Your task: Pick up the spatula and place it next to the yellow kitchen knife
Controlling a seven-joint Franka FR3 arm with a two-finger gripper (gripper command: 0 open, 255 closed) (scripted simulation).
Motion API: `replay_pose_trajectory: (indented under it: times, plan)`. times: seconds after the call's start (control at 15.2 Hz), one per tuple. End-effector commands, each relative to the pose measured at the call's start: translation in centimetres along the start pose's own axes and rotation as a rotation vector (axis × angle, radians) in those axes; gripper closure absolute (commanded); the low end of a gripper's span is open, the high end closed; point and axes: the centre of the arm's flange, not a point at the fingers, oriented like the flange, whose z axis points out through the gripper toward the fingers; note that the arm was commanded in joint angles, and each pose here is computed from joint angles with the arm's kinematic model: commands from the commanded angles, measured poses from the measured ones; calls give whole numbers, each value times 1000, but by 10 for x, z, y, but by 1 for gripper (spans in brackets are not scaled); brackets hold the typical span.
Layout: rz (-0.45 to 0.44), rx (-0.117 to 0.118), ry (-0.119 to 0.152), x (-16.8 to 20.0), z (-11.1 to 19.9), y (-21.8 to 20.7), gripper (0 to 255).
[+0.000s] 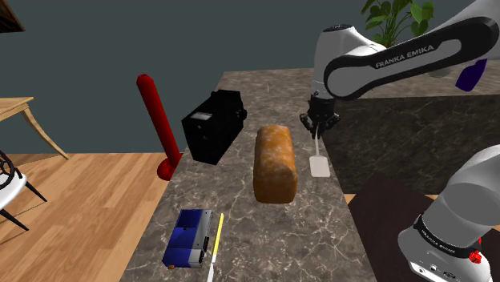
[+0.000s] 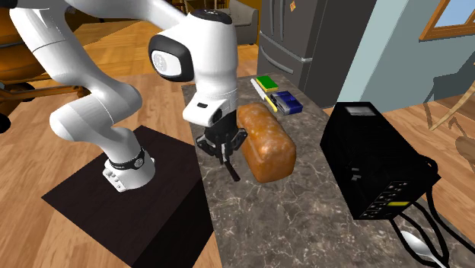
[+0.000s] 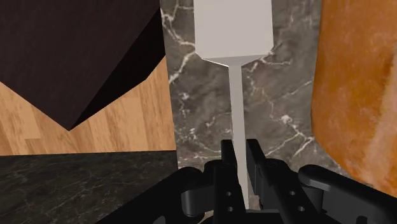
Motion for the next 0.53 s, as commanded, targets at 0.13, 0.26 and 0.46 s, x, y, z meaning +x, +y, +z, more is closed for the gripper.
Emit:
replay_pose_trajectory:
  times: [0.13,0.26,0.46]
  plan:
    - [0,0,0,-12,-18,-3,255]
    - [0,0,0,-38,-19,-8,255]
    - [0,0,0,-77,-22,-16,255]
